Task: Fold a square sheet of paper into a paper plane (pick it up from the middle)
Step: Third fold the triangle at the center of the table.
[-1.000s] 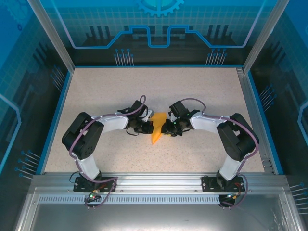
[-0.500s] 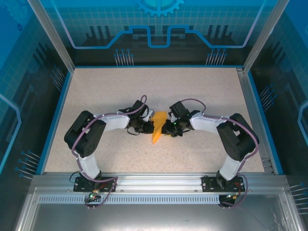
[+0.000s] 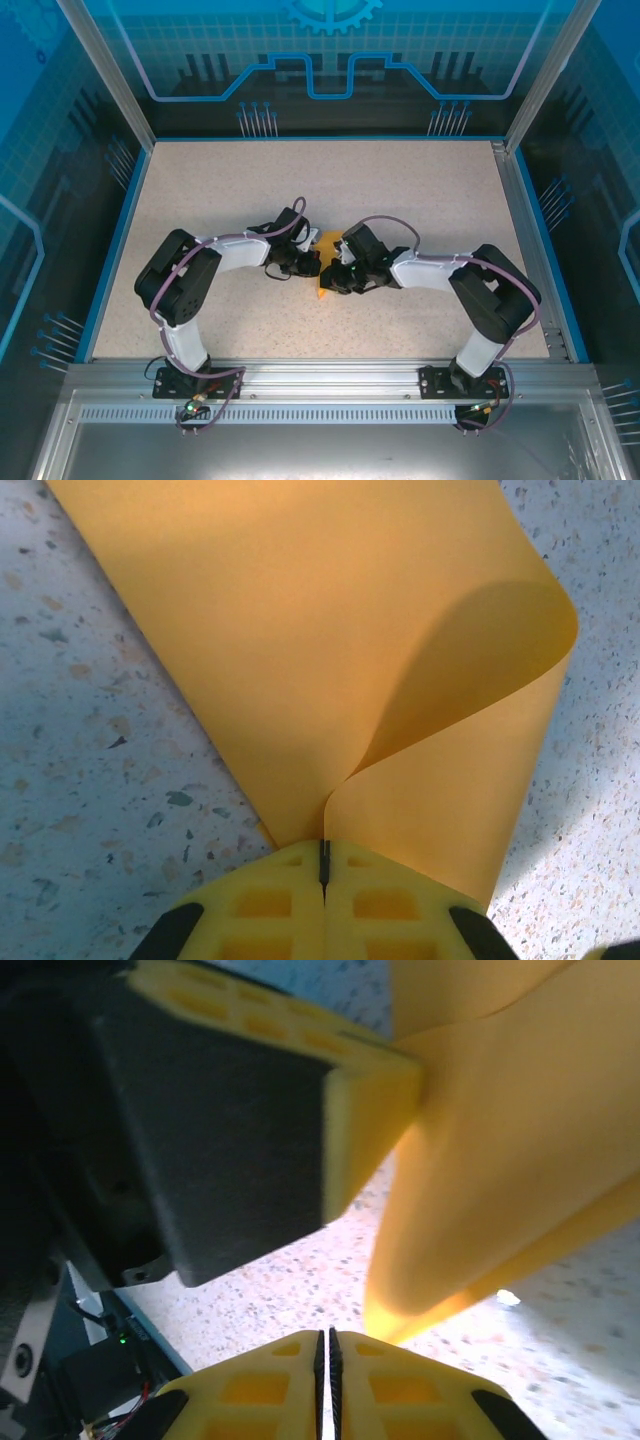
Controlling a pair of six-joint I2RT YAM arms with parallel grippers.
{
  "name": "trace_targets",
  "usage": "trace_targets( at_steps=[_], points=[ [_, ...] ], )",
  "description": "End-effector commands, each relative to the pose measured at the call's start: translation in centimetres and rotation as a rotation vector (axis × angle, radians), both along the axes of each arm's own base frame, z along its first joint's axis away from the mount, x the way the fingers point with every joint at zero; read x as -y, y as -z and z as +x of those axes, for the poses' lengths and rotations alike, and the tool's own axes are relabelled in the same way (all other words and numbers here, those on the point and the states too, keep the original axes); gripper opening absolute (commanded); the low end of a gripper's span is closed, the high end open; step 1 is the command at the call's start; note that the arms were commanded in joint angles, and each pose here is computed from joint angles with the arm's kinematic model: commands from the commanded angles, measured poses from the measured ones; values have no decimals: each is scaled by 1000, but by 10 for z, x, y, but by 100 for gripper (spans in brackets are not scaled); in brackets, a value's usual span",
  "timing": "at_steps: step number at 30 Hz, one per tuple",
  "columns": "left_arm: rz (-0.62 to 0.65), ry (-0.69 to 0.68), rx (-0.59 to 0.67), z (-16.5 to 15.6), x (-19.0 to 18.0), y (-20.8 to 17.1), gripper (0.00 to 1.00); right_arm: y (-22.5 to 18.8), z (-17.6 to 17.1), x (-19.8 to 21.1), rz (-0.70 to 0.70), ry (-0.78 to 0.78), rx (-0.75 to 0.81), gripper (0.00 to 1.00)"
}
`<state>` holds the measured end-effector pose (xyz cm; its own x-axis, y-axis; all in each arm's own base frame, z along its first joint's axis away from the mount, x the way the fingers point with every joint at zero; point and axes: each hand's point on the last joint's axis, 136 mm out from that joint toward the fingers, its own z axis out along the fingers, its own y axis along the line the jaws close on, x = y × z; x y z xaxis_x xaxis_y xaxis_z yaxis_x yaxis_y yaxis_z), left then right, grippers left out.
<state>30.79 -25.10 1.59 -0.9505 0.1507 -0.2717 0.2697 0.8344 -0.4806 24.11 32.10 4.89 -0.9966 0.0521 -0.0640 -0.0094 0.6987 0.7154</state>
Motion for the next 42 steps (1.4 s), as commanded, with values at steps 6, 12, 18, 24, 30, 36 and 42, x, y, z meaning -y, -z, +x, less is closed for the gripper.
trace_targets(
  at_steps=[6,12,18,24,30,36,42],
  points=[
    [29,21,-30,-5,-5,10,6,18,-8,-11,29,-1,-33,12],
    [29,20,-34,-5,-5,11,6,26,-9,-12,32,2,-45,12],
    [32,25,-41,-5,-5,13,6,32,-9,-10,23,7,-51,12],
    [33,27,-42,-5,-5,13,6,37,-10,-7,14,15,-62,12],
    [32,27,-45,-6,-5,14,6,37,-10,-6,3,16,-60,13],
    [28,27,-47,-6,-4,13,6,43,-9,-5,-3,18,-67,13],
    [24,27,-46,-5,-3,11,6,42,-9,-6,11,20,-66,14]
  ],
)
